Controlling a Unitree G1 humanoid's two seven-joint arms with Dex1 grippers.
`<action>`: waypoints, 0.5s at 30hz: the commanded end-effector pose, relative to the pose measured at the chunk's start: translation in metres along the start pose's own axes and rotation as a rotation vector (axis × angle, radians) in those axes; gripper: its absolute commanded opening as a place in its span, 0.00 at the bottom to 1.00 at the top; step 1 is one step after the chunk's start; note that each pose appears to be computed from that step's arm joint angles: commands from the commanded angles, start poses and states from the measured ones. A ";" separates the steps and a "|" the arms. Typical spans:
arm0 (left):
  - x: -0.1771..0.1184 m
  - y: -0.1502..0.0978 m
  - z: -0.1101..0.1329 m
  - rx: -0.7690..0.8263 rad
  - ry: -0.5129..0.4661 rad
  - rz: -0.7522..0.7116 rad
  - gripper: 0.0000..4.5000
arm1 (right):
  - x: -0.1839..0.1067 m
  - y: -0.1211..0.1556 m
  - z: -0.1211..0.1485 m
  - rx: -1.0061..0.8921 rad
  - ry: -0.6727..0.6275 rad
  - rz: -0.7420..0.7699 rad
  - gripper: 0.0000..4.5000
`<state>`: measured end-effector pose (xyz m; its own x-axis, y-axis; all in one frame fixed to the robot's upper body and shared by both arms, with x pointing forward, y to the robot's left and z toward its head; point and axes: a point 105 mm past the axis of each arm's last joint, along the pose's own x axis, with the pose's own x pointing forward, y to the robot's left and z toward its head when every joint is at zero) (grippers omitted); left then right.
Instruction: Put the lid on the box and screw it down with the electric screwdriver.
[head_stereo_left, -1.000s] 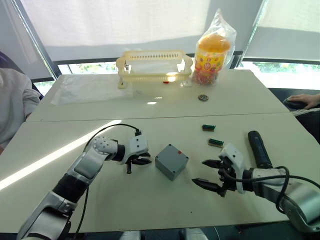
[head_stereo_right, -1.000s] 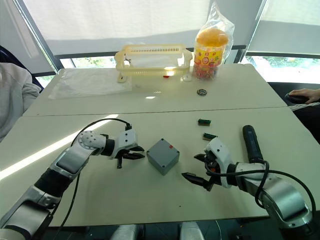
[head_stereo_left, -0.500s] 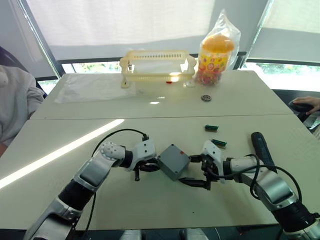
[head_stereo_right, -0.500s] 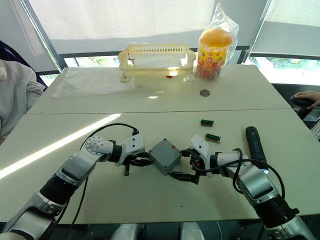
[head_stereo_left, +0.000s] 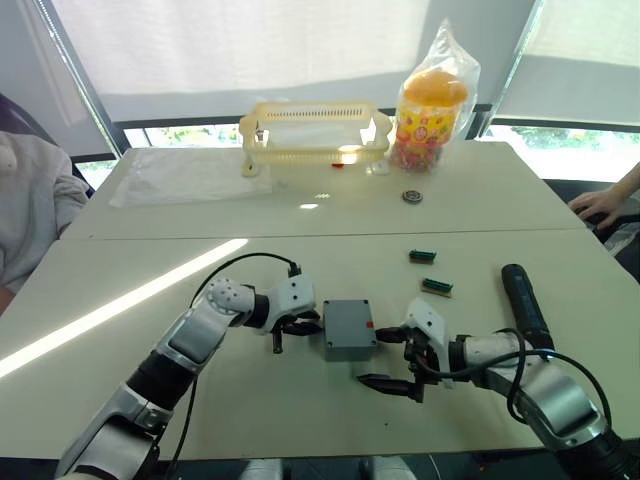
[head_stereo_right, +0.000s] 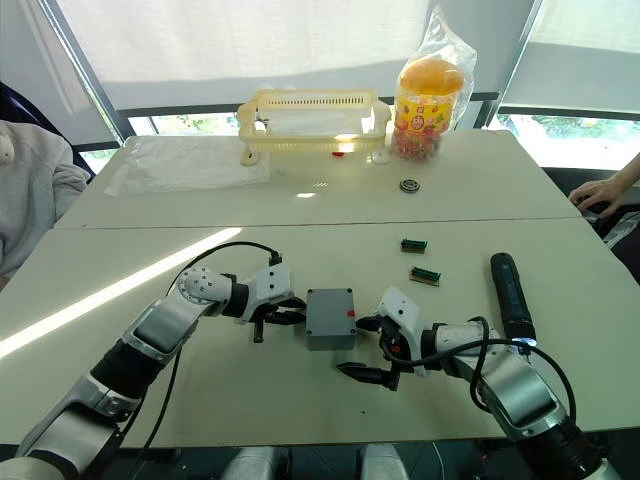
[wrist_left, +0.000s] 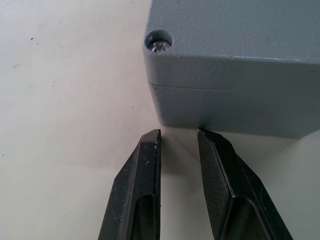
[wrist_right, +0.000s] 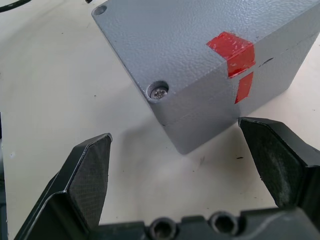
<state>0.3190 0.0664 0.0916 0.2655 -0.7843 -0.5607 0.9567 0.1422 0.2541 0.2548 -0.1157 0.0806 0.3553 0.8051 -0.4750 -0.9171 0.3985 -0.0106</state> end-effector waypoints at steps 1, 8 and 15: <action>0.001 -0.003 0.004 0.030 0.004 -0.024 0.25 | -0.002 0.003 0.015 -0.052 -0.046 -0.001 0.99; -0.041 0.009 0.013 -0.045 -0.038 0.015 0.25 | -0.059 -0.014 0.040 -0.005 -0.066 -0.114 0.99; -0.074 0.028 0.062 -0.110 -0.240 0.067 0.25 | -0.102 -0.072 0.088 0.062 -0.311 -0.332 0.99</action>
<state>0.3219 0.0946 0.1680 0.3038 -0.8636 -0.4024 0.9520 0.2585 0.1639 0.2914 -0.1786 0.2022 0.6267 0.7506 -0.2094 -0.7732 0.6325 -0.0469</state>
